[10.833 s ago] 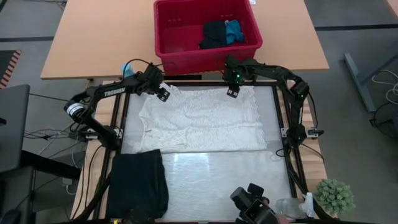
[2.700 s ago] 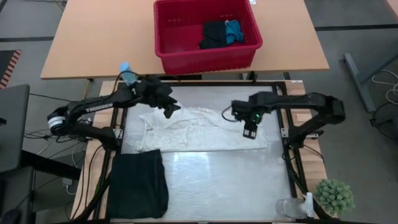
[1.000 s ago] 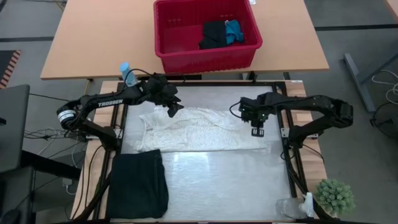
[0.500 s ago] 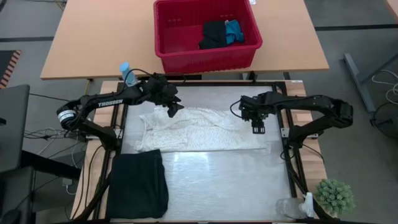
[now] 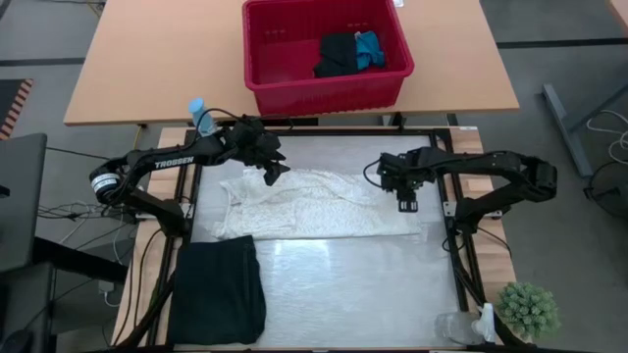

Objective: Fold Laundry from Bin
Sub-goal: Fold the white dress from the red bin

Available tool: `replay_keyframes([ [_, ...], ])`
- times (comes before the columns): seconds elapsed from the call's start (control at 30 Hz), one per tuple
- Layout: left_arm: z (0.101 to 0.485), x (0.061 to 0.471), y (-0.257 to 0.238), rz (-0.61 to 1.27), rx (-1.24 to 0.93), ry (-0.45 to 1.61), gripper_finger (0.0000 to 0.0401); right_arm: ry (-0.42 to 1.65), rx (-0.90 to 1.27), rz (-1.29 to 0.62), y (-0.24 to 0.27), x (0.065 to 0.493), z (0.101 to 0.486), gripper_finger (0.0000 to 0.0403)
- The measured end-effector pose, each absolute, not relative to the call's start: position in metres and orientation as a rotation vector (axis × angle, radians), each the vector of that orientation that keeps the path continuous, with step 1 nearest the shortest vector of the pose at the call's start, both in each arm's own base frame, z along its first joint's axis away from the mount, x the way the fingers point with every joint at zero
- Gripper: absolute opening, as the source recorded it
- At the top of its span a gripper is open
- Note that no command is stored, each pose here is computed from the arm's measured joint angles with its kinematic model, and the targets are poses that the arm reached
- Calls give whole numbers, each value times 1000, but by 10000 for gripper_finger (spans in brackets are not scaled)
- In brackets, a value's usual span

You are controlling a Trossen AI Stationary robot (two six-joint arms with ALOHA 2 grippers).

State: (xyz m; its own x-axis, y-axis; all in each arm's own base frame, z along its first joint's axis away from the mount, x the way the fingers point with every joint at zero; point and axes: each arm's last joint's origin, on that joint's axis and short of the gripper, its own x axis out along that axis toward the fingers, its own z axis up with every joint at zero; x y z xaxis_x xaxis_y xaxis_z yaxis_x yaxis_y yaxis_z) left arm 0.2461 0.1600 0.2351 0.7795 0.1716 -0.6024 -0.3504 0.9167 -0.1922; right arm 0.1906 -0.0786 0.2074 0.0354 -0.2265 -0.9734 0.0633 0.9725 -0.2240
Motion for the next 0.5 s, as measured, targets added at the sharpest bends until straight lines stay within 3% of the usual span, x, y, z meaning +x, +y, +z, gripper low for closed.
replay_keyframes([
  [0.33,234,245,159,286,-309,630,212,1537,-89,-185,-76,187,201,28],
  [0.5,233,245,159,286,-313,638,212,1550,-80,-322,-79,188,211,14],
])
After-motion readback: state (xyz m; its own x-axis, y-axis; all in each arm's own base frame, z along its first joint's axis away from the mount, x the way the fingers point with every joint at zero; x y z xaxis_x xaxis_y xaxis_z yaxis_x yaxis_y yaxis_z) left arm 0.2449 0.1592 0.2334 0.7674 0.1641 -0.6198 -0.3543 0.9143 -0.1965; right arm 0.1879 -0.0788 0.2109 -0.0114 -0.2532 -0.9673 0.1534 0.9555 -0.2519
